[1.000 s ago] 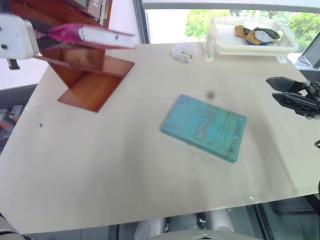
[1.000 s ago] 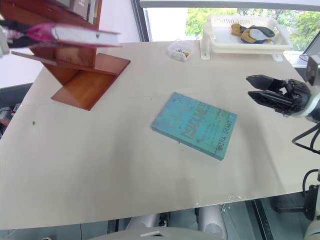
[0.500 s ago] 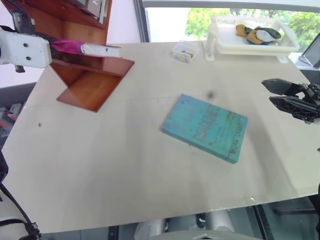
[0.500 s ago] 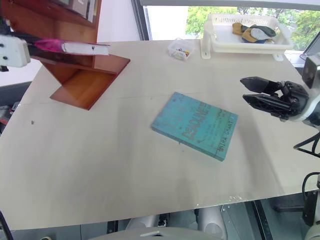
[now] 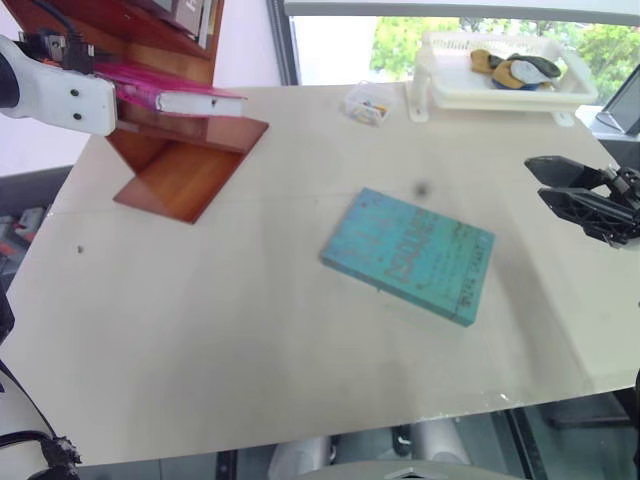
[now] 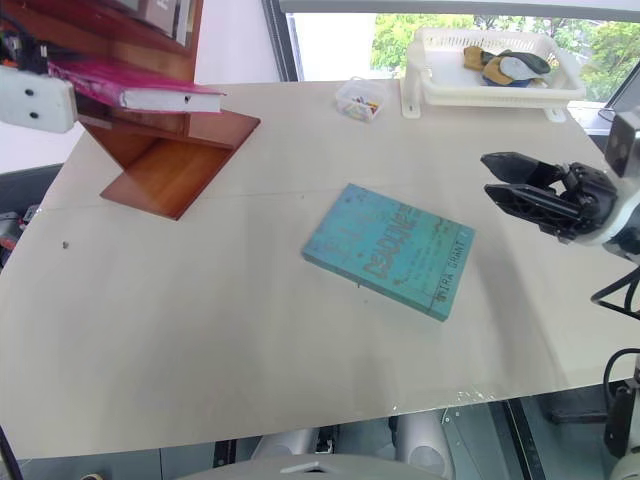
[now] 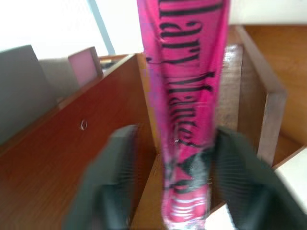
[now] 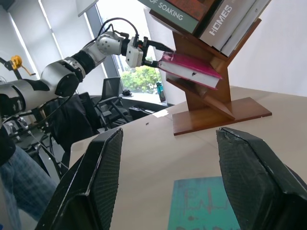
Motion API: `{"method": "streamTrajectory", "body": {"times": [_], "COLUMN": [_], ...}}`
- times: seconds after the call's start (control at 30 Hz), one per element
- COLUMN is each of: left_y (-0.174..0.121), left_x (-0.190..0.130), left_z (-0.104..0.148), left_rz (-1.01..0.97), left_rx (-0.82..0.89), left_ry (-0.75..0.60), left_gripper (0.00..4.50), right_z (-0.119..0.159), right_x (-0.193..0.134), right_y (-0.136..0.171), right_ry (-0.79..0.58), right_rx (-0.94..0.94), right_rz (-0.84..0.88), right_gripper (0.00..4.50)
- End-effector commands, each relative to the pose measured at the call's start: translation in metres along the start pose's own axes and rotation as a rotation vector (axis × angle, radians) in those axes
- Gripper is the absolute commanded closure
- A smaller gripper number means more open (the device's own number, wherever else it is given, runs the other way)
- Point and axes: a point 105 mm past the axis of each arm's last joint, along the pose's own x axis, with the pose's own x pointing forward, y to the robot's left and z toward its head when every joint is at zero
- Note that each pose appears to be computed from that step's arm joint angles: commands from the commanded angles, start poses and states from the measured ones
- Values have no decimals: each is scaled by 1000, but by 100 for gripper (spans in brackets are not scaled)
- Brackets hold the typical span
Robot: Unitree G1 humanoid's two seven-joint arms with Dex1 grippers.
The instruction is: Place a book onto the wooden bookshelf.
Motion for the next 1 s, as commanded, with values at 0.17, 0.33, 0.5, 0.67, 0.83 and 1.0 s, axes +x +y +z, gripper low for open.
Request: {"method": "streamTrajectory", "body": {"times": [0.17, 0.33, 0.5, 0.67, 0.83, 1.0], "left_y": [10, 4, -33, -46, -25, -102], "left_x": [-36, -65, -90, -104, -113, -122], "left_z": [-36, -58, -75, -77, -59, -47], "left_rz": [40, 43, -76, -70, 191, 51], "left_rx": [39, -12, -182, -438, -1099, -1422], "left_ry": [188, 291, 344, 289, -205, -252], "left_gripper": [7, 7, 7, 7, 7, 7], "right_z": [11, 11, 12, 13, 8, 0], "right_x": [-3, -4, -3, -1, -4, -14], "right_y": [8, 7, 5, 2, 2, 1], "right_ry": [-16, -14, -6, 1, 17, 32], "right_rx": [-53, -53, -46, -38, -12, -3], "right_rz": [4, -2, 6, 24, 28, -11], "right_gripper": [135, 135, 135, 135, 135, 135]}}
